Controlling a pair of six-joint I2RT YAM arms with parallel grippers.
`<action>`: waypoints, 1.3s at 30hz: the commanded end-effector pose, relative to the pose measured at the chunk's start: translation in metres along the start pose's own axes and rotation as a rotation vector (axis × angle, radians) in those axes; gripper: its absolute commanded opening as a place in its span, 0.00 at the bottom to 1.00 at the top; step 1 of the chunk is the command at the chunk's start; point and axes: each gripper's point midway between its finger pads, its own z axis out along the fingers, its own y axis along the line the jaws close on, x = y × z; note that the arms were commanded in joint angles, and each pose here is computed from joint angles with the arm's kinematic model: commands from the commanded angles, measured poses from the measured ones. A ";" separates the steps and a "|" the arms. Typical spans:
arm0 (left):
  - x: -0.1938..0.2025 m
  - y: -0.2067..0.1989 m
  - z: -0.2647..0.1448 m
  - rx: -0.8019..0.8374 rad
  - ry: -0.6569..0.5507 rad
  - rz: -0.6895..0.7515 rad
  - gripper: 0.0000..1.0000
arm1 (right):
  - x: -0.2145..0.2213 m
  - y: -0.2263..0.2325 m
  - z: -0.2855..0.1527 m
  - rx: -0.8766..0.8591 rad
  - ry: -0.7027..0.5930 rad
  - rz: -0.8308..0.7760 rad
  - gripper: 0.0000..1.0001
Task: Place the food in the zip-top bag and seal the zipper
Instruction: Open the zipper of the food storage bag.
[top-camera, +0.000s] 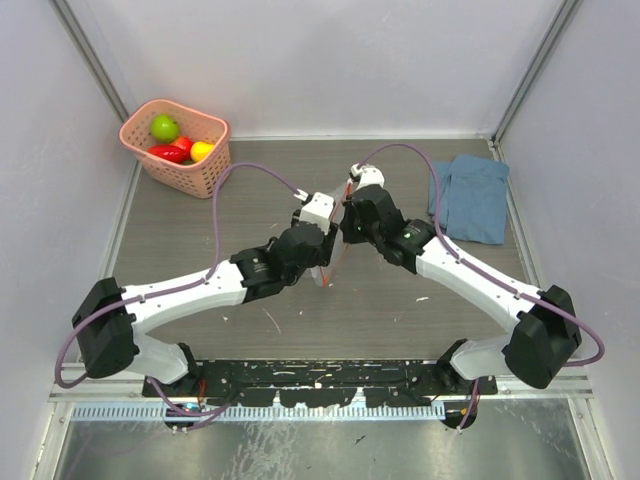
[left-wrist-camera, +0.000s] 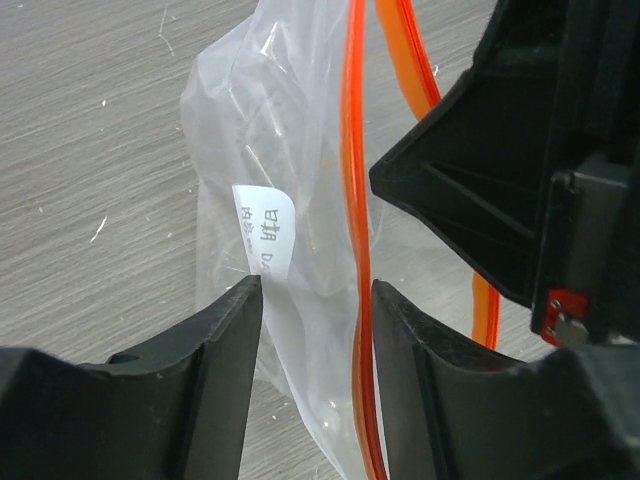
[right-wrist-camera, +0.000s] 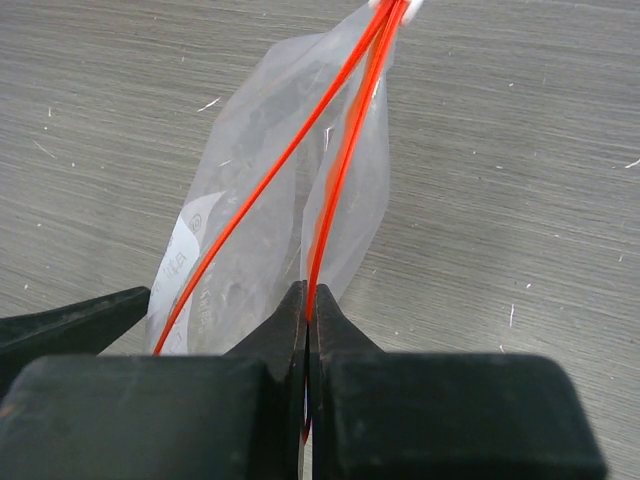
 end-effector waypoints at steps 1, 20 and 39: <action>-0.033 0.004 0.003 -0.027 -0.063 -0.044 0.47 | -0.029 0.002 -0.007 0.033 -0.073 -0.032 0.00; -0.031 0.062 -0.011 -0.179 -0.018 -0.066 0.08 | -0.043 -0.073 -0.028 0.410 -0.020 -0.237 0.01; -0.042 0.008 0.008 0.082 -0.014 -0.220 0.44 | -0.047 -0.062 -0.007 0.346 -0.036 -0.313 0.00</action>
